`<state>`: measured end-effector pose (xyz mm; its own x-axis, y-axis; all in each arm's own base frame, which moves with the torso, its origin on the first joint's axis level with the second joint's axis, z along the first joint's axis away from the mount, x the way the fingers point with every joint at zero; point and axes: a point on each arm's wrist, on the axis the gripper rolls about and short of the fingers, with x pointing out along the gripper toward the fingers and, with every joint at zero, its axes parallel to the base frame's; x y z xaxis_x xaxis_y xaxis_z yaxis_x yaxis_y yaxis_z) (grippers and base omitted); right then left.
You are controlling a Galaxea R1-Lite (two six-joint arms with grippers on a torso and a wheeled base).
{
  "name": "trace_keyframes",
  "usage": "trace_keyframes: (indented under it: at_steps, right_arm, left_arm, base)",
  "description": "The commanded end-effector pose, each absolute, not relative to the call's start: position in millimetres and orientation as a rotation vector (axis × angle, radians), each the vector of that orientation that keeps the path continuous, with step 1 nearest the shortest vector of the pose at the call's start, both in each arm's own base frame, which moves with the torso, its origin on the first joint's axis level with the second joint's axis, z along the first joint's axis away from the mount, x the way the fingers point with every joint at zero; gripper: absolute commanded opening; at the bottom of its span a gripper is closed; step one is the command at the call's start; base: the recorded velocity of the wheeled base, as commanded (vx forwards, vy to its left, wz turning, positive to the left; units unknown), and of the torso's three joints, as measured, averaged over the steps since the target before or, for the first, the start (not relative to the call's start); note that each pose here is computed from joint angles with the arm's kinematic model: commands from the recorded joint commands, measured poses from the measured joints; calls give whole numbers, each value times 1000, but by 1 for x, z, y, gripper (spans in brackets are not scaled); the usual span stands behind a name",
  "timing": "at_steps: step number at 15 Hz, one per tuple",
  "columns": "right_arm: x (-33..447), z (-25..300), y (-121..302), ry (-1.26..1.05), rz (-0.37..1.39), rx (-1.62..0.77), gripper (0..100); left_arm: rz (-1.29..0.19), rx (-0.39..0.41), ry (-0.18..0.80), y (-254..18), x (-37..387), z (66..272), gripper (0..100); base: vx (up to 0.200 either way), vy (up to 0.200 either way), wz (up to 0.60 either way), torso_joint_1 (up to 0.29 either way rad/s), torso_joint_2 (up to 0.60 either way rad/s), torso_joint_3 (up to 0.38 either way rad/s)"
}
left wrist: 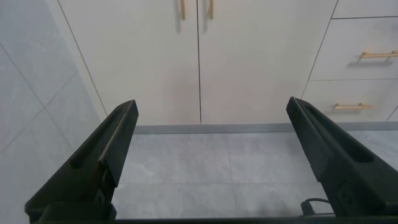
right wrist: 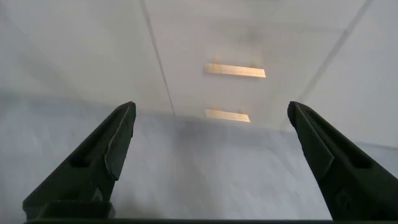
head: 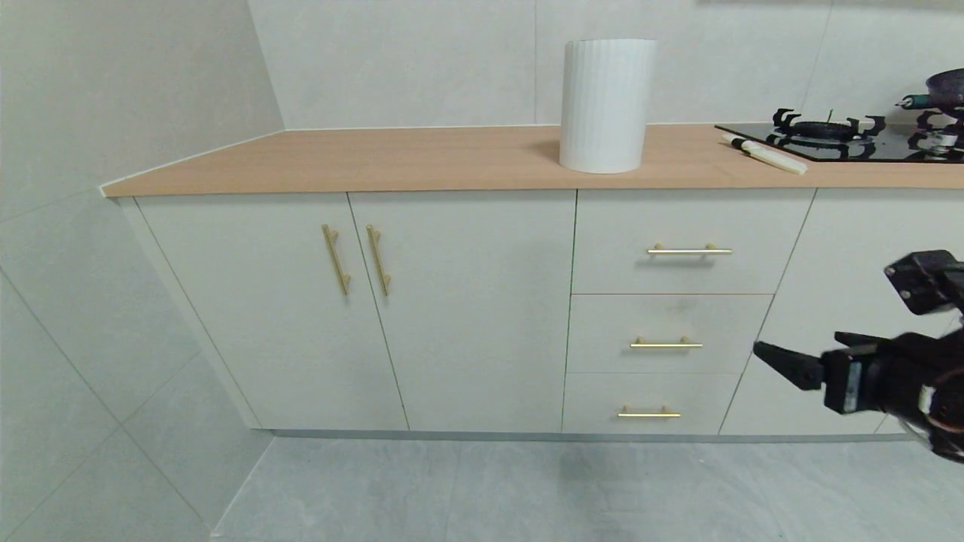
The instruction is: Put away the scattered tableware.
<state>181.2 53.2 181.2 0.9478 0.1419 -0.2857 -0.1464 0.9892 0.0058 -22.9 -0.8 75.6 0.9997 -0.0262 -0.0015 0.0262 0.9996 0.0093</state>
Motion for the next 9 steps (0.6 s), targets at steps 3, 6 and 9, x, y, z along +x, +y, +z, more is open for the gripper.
trace_keyframes:
  at_steps: [3,6,9]
  right_arm:
    - [77,181,20,261,-24,-94,100]
    - [33,168,-1,251,-218,-108,100]
    - [-9,154,-14,200,-417,-79,100]
  left_arm:
    - [-26,9,1,-1,-23,76,100]
    - [-26,9,1,-1,-23,76,100]
    - [-26,9,1,-1,-23,76,100]
  base:
    - [0,0,0,0,0,0]
    - [0,0,0,0,0,0]
    - [0,0,0,0,0,0]
